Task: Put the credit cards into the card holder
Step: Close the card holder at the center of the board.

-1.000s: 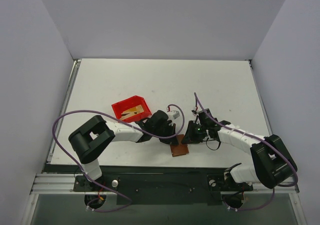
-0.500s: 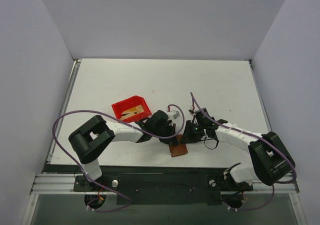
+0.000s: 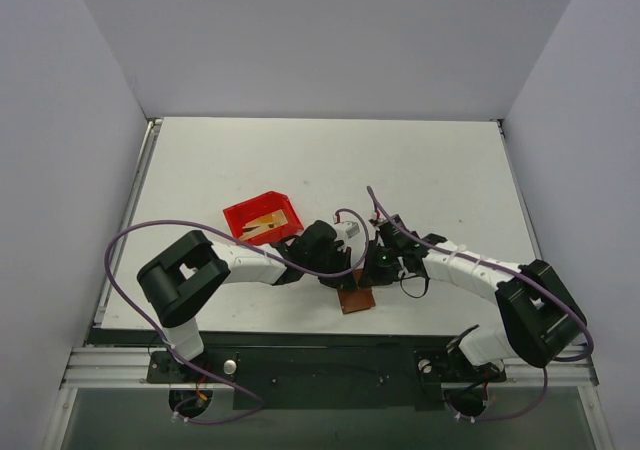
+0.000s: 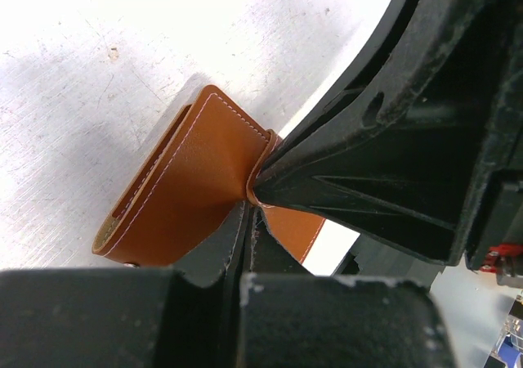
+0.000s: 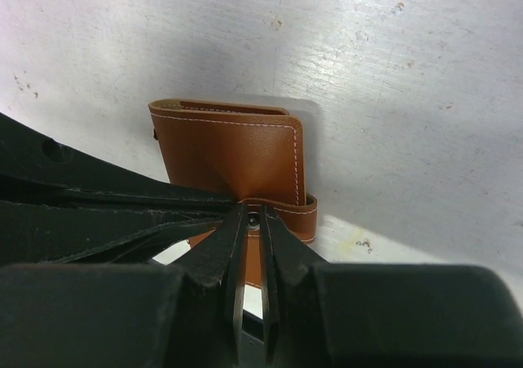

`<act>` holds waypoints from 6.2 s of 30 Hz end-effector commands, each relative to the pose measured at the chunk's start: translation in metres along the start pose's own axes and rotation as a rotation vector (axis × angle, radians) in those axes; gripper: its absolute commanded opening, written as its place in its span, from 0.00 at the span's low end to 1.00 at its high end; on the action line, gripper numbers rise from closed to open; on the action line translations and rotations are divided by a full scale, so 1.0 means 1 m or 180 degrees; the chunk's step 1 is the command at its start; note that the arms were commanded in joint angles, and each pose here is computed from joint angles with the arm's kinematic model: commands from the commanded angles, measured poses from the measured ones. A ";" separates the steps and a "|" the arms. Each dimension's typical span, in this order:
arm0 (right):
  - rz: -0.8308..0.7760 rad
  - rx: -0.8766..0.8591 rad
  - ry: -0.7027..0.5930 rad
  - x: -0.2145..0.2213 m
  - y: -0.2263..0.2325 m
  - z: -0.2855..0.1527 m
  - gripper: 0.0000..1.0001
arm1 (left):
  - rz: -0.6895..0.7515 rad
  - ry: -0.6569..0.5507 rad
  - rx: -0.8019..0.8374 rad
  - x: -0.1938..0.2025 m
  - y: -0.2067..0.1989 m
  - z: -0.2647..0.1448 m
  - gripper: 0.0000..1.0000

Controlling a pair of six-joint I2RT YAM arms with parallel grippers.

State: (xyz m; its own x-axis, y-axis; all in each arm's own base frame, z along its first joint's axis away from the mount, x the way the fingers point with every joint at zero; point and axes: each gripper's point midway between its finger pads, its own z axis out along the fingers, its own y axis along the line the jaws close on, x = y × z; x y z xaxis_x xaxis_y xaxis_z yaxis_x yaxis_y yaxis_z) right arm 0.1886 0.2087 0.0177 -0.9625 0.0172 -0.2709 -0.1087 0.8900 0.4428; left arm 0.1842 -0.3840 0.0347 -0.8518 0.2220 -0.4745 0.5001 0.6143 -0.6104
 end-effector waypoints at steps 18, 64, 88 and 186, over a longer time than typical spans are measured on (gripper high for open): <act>-0.0203 0.0813 0.0216 0.035 -0.028 0.011 0.00 | 0.0024 0.0001 0.0026 0.004 0.001 0.002 0.00; 0.0155 -0.0138 -0.0254 0.006 0.004 -0.009 0.12 | 0.0050 -0.0043 0.0021 0.000 -0.001 0.000 0.00; 0.0103 0.0075 -0.0016 0.020 -0.004 0.002 0.09 | 0.0037 -0.0038 0.0012 0.002 0.000 0.000 0.00; 0.0211 0.1428 0.0812 0.038 -0.055 0.035 0.00 | -0.0041 -0.0568 -0.0255 -0.003 0.033 -0.033 0.15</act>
State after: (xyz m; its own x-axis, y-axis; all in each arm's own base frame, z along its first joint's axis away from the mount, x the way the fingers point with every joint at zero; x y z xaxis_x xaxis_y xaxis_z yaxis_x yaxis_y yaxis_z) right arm 0.1748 0.2178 0.0067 -0.9957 0.0593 0.0714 0.0755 0.9649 0.2514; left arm 0.1946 -0.3401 0.0346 -0.8314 0.0694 -0.5513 0.4451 0.6771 -0.5860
